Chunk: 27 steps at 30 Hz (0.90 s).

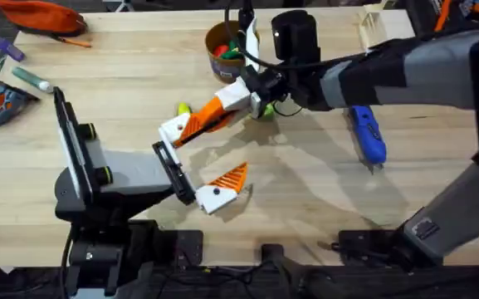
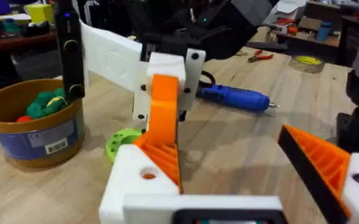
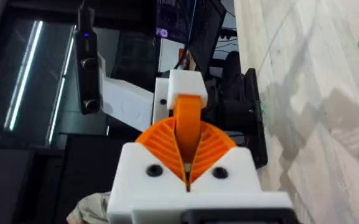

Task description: Pick up the gripper from the table and insert it into the empty holder that is missing its gripper. Then pick up a screw, insert it into the mounting hole, and use the screwdriver to tighten it. Finally, clean up the table by picking up the vegetable and placing it into the bucket.

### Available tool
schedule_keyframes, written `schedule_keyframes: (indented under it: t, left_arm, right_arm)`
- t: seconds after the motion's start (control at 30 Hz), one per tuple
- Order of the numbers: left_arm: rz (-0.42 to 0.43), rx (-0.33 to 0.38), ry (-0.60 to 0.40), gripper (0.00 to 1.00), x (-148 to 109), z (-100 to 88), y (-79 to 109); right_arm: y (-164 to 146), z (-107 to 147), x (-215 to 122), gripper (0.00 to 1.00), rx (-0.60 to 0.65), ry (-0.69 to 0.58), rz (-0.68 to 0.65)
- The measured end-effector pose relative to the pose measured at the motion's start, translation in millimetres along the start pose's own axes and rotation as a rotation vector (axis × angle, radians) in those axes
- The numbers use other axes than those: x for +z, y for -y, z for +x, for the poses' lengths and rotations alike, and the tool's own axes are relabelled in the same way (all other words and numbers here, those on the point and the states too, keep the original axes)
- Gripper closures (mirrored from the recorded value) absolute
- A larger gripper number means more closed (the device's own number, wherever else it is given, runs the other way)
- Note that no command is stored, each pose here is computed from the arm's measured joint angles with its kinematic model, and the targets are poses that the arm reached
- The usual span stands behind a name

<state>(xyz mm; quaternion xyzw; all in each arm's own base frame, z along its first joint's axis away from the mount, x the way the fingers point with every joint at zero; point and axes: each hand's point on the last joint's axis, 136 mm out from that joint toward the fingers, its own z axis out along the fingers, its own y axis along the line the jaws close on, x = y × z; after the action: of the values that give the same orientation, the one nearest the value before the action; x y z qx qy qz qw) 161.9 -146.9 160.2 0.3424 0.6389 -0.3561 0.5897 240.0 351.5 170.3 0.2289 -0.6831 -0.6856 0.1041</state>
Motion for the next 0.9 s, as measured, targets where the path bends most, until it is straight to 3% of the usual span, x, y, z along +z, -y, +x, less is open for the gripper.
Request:
schedule_keyframes:
  t: [0.33, 0.5, 0.9]
  left_arm:
    - [0.000, 0.000, 0.000, 0.015, 0.0, 0.0, 0.0]
    - [-0.030, 0.021, 0.002, 0.015, -0.3, -1.0, -5.2]
    - [-0.034, 0.018, 0.002, 0.016, -0.3, -0.9, -5.9]
  right_arm:
    - [-0.4, -0.2, 0.3, 0.993, 0.017, 0.000, 0.000]
    - [-7.7, -6.1, 3.1, 0.993, -0.065, 0.024, -0.004]
    - [-5.1, -6.9, 3.8, 0.993, 0.018, 0.034, -0.002]
